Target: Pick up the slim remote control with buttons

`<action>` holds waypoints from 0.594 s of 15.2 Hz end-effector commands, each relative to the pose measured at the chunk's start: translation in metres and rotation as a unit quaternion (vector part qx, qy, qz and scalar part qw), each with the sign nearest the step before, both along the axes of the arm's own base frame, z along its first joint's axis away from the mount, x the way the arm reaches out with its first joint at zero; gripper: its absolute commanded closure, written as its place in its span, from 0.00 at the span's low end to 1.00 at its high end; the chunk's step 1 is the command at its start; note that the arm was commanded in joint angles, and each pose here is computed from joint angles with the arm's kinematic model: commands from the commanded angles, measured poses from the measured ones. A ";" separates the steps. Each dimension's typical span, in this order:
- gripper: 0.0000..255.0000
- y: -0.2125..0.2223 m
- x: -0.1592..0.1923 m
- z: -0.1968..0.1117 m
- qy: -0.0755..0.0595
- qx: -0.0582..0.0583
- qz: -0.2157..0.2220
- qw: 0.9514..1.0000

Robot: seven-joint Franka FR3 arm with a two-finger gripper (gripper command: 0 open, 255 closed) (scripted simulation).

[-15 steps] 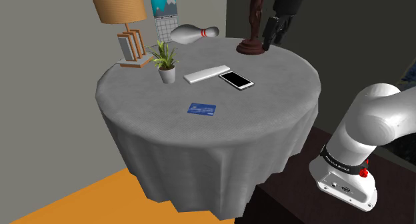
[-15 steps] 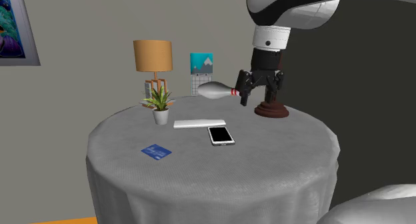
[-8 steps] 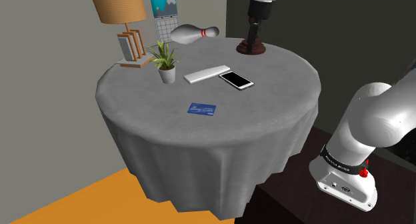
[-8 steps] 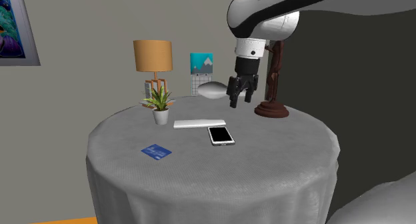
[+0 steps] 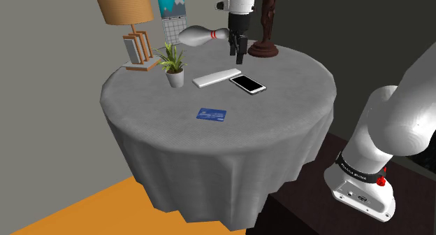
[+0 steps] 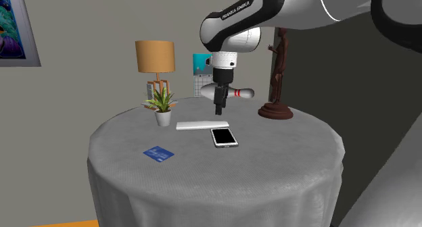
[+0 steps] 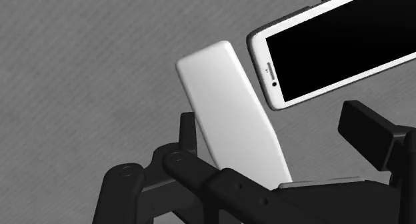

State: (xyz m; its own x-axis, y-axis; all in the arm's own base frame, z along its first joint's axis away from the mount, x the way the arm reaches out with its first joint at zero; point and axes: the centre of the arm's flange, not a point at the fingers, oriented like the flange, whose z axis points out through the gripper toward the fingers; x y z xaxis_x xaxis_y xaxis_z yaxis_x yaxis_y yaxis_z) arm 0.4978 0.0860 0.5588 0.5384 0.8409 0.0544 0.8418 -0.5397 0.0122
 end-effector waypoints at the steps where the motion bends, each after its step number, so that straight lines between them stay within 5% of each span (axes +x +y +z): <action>1: 0.00 0.022 0.021 -0.008 0.007 -0.006 0.068 0.998; 5: 0.00 0.063 0.046 -0.026 0.018 -0.018 0.180 0.983; 9: 0.00 0.063 0.046 -0.047 0.018 -0.018 0.180 0.983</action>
State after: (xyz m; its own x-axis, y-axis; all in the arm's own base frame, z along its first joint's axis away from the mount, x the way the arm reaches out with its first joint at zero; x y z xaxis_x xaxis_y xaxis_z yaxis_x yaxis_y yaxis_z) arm 0.5447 0.1484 0.5166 0.2106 0.9775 0.0080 0.9776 -0.2105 -0.0081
